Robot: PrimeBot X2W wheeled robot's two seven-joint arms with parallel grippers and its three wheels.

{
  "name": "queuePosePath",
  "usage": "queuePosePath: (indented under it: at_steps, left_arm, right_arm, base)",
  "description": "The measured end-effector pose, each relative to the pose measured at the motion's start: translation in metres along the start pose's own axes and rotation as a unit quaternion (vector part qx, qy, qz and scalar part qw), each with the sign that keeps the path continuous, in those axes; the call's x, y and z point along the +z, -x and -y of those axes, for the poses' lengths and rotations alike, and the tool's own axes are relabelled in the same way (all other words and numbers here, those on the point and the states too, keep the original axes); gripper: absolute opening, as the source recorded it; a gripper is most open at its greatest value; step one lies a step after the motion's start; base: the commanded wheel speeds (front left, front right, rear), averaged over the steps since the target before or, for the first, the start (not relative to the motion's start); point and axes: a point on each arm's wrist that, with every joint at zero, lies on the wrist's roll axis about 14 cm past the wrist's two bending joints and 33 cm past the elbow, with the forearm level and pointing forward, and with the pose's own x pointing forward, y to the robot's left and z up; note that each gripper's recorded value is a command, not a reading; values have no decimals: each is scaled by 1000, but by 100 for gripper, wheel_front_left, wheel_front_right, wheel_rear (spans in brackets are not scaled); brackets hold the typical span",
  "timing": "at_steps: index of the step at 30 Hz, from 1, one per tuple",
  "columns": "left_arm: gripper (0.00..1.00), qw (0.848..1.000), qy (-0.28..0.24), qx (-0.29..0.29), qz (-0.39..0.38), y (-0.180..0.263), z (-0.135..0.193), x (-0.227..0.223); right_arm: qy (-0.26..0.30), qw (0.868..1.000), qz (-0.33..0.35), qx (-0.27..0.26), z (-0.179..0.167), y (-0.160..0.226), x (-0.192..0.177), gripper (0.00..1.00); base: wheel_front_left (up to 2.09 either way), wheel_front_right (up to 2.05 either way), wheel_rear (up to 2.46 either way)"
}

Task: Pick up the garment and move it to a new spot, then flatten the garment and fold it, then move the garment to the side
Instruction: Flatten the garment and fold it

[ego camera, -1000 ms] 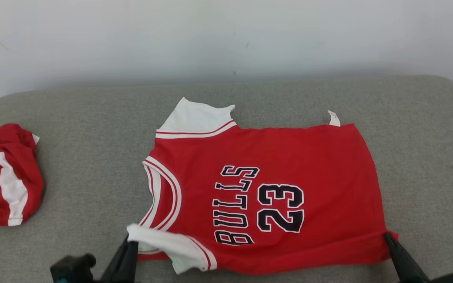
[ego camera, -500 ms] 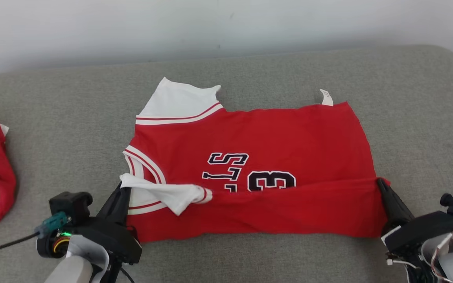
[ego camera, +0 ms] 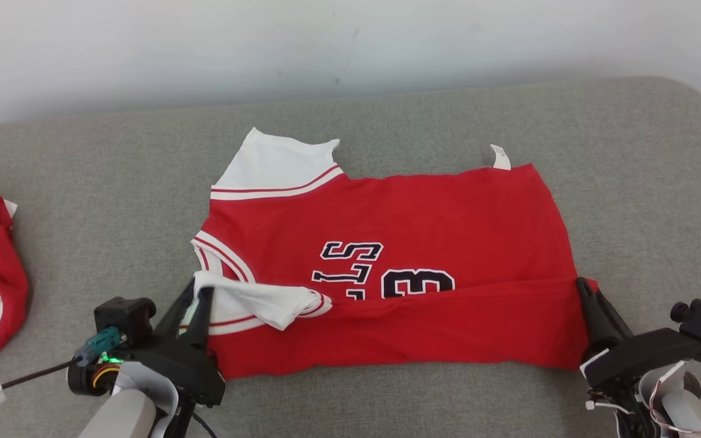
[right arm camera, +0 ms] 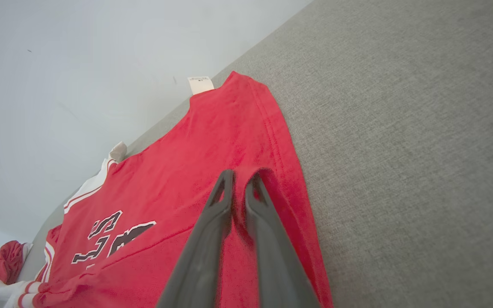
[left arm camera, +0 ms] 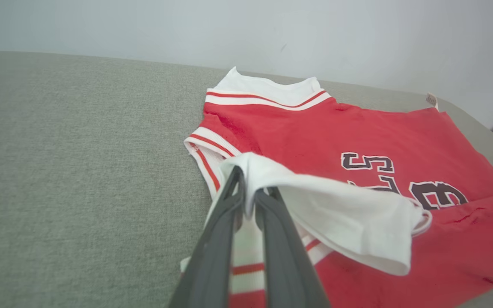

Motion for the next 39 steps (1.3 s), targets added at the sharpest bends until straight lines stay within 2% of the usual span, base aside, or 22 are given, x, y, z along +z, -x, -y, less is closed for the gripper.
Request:
queuePosePath:
  at_steps: [5,12,16,29,30,31,32,33,39]
  left_arm:
    - [100,999,3,14,29,11,-3,8]
    - [100,999,19,40,19,44,-10,-17]
    - [100,998,24,50,-1,58,-13,-36]
    - [100,997,22,64,-32,52,-19,-56]
    - [78,997,22,64,-36,51,-19,-58]
    - [18,997,22,63,-46,50,-19,-63]
    - [0,996,23,63,-54,51,-18,-68]
    - [0,996,24,62,-58,51,-18,-70]
    - [0,996,28,64,-64,52,-17,-74]
  right_arm:
    - [23,999,32,5,3,18,8,100]
    - [72,997,13,3,15,44,-12,100]
    - [80,997,-8,-3,20,53,-28,100]
    - [109,993,-39,-14,21,37,-46,100]
    - [109,993,-40,-14,20,35,-47,100]
    - [109,993,-44,-15,20,34,-49,43]
    - [111,992,-50,-16,20,34,-52,13]
    - [111,992,-52,-15,19,33,-54,0]
    - [85,995,-34,-25,19,33,-52,0]
  base:
    - [0,0,0]
    - [0,0,0]
    - [0,0,0]
    - [0,0,0]
    - [0,0,0]
    - [0,0,0]
    - [0,0,0]
    - [0,0,0]
    - [0,0,0]
